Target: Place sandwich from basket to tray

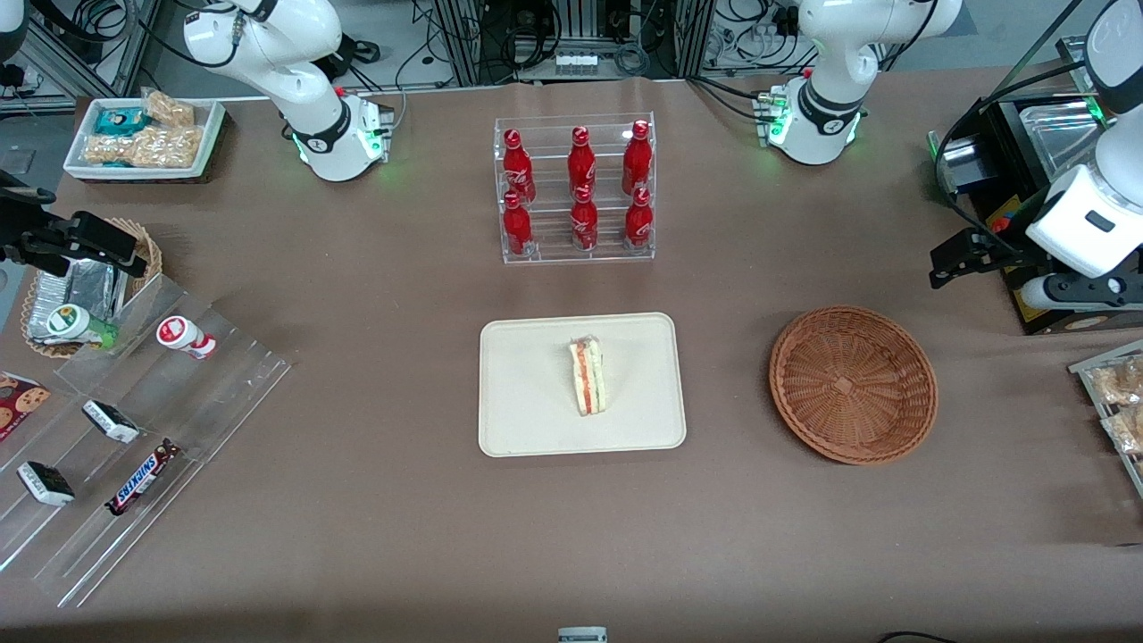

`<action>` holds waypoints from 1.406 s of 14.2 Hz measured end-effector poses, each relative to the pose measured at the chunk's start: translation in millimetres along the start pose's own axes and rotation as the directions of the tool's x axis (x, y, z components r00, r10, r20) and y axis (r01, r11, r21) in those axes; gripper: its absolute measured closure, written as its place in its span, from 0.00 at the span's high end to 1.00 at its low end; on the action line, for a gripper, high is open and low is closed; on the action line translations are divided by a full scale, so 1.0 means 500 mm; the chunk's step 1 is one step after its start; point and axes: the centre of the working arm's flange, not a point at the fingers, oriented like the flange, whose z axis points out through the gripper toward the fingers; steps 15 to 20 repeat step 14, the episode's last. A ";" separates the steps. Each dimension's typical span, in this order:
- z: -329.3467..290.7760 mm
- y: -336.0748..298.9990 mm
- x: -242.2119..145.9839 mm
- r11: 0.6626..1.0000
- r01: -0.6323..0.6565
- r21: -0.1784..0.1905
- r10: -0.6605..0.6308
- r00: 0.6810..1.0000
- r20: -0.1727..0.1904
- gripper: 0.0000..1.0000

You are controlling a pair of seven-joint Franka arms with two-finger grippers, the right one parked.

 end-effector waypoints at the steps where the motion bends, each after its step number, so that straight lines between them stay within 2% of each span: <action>1: 0.000 0.001 -0.001 1.000 -0.001 0.000 0.001 1.000 0.002 1.00; 6: -0.001 0.007 -0.010 1.000 -0.007 0.002 0.007 1.000 0.028 1.00; 20: -0.001 0.028 -0.013 1.000 -0.026 0.002 0.026 0.999 0.032 1.00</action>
